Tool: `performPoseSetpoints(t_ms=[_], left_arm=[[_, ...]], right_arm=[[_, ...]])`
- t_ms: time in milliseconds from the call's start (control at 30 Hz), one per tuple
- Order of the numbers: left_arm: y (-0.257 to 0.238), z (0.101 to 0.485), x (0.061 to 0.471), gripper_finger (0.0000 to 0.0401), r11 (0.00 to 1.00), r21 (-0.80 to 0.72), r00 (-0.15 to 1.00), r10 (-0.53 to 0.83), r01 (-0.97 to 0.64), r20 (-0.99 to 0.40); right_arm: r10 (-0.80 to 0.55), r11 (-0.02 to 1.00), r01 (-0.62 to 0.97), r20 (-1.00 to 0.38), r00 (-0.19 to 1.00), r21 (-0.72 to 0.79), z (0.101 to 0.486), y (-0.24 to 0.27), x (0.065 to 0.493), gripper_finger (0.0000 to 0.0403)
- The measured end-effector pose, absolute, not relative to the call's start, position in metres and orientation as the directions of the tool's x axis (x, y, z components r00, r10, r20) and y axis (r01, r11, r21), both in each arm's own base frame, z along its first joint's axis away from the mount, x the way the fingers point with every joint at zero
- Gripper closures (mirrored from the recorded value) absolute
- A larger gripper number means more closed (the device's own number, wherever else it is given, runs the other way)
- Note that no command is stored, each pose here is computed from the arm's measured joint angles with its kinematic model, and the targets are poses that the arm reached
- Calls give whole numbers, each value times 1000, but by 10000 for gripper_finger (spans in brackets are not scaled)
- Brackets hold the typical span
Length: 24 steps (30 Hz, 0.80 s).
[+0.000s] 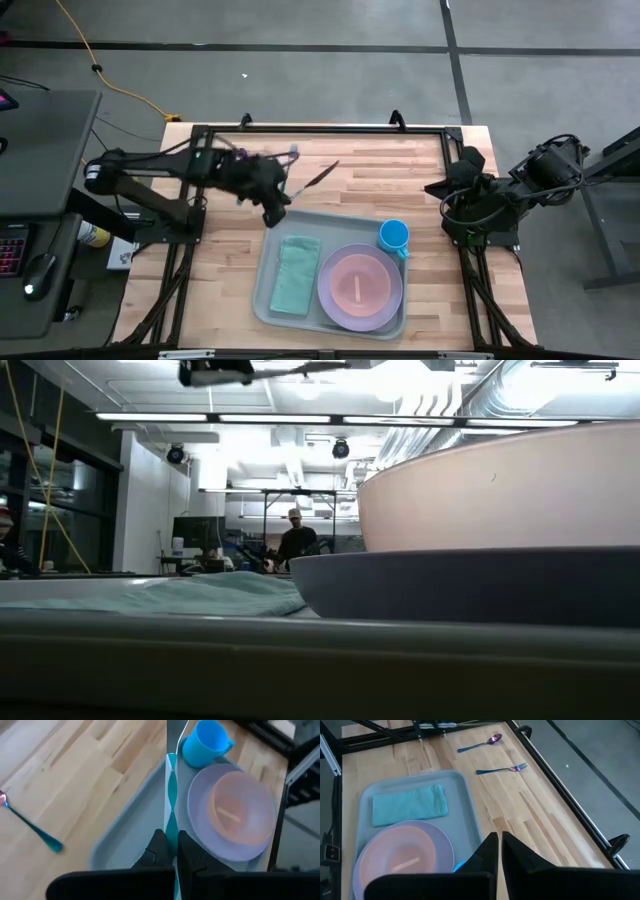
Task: Set up tray
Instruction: Put the green knife on the blue napkin on the gray tray
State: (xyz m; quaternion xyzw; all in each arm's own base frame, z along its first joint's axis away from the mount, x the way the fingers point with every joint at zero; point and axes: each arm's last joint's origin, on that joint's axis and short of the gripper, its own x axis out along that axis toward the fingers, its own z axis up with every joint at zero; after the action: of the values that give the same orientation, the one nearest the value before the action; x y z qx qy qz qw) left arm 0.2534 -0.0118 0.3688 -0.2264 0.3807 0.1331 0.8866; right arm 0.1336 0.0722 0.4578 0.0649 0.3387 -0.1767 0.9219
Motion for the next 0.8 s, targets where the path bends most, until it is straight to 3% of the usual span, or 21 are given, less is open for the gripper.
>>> performPoseSetpoints(t_ms=[467, 800], left_arm=[[-92, 348, 236, 377, 660, -300, 584, 260, -689, -769], [-129, 317, 244, 377, 552, -284, 501, 292, -784, -814]], right_arm=[[-288, 930, 369, -643, 709, -9, 458, 72, 133, 403], [-289, 922, 386, -642, 710, 12, 458, 72, 134, 403]])
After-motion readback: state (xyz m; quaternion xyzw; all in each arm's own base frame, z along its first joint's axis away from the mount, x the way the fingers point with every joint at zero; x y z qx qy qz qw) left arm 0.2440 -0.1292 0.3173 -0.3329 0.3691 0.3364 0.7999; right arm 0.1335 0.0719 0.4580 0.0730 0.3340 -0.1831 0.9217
